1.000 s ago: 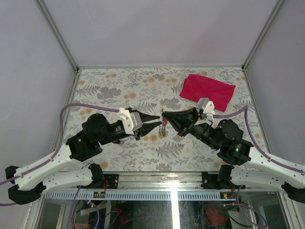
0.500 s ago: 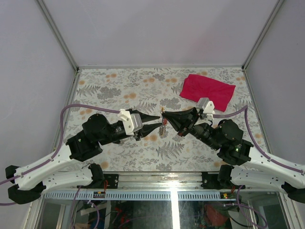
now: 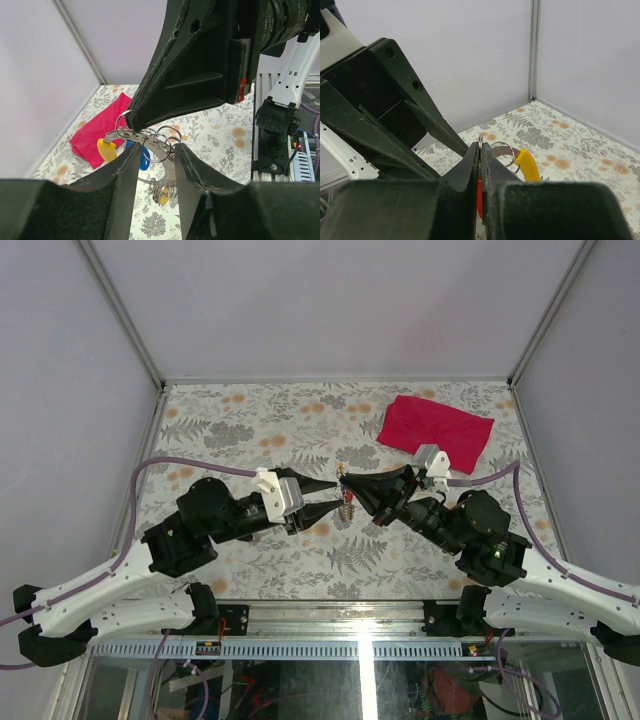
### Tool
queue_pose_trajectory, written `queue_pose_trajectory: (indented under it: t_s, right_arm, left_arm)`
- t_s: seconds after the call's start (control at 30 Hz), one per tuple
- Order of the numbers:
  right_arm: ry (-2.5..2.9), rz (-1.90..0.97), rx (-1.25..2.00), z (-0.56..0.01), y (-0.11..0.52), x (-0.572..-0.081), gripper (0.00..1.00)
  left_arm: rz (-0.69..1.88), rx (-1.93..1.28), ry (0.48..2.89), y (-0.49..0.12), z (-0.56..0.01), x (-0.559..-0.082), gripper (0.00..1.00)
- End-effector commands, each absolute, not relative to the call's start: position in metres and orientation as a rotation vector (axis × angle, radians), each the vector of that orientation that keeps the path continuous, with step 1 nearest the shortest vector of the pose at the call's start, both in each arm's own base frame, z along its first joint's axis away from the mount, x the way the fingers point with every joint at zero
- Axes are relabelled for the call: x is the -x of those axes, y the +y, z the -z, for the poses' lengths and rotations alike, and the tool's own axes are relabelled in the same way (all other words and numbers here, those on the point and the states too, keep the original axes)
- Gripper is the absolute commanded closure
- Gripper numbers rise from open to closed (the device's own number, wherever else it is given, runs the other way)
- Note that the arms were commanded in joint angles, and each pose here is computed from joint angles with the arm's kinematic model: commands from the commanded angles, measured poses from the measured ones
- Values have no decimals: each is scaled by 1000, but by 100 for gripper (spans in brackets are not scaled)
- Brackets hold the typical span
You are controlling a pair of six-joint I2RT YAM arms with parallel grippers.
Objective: Put the keys on the keyring
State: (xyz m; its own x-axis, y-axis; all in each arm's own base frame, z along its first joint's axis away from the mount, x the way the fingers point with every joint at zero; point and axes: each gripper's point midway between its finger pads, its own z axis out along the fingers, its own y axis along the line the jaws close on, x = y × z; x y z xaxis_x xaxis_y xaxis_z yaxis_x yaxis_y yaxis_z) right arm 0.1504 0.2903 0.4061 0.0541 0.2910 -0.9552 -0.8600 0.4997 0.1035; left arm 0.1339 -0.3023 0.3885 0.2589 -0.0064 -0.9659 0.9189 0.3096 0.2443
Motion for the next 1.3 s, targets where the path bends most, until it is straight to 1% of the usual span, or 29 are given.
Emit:
queue_pose_trajectory:
  t_s: [0.0, 0.2, 0.33, 0.87, 1.03, 1.2, 1.27]
  right_arm:
    - [1120, -1011, 521, -443, 283, -145, 100]
    - [1120, -1011, 520, -443, 283, -145, 100]
    - [1120, -1012, 521, -443, 284, -145, 100]
    - [1123, -1000, 528, -441, 283, -145, 100]
    - [1126, -1000, 531, -439, 284, -146, 100]
    - [1128, -997, 535, -438, 284, -146, 100]
    - [1128, -994, 536, -438, 283, -146, 99]
  left_arm:
    - [830, -1052, 1078, -305, -401, -131, 64]
    - [840, -1067, 1082, -308, -397, -129, 61]
    - [830, -1069, 1089, -308, -396, -131, 62]
    - [803, -1038, 1102, -301, -405, -135, 88]
    - [801, -1027, 1108, -300, -406, -136, 92]
    - [806, -1010, 1122, -300, -406, -138, 99]
    - [807, -997, 1127, -299, -406, -139, 100]
